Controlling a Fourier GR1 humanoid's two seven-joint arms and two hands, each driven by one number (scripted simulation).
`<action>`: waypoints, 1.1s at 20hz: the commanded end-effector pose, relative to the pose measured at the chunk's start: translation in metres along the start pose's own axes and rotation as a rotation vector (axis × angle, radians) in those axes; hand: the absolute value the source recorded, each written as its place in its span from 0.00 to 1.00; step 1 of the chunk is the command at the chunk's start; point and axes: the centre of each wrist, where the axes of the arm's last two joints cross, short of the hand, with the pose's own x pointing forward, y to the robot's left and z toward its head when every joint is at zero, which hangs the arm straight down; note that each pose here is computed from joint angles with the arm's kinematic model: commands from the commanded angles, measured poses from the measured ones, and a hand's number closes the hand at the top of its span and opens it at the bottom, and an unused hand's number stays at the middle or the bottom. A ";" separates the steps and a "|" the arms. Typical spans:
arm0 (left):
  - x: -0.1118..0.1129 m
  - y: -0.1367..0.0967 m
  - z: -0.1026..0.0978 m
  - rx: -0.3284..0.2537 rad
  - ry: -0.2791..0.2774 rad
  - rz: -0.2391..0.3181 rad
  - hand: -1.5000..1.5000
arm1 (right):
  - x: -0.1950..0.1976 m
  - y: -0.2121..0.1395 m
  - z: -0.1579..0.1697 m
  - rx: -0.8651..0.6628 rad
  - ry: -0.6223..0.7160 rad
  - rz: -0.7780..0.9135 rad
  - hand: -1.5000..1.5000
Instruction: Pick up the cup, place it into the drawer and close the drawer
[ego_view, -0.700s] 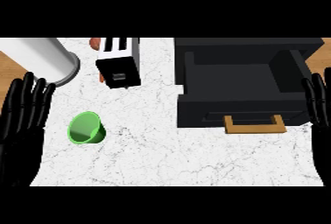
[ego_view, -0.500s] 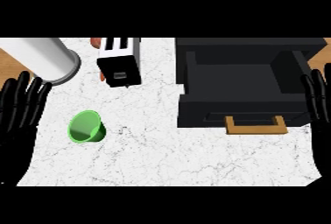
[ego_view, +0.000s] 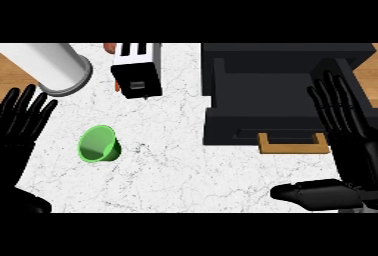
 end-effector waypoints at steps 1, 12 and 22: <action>-0.019 0.015 -0.008 0.000 0.042 0.010 0.00 | -0.011 -0.010 -0.012 0.010 0.004 -0.026 0.00; -0.073 0.049 0.004 0.062 0.181 -0.024 0.00 | -0.011 -0.007 -0.024 0.034 -0.011 -0.004 0.00; -0.139 0.084 0.006 0.142 0.260 -0.077 0.00 | 0.001 -0.015 -0.035 0.024 -0.030 0.016 0.00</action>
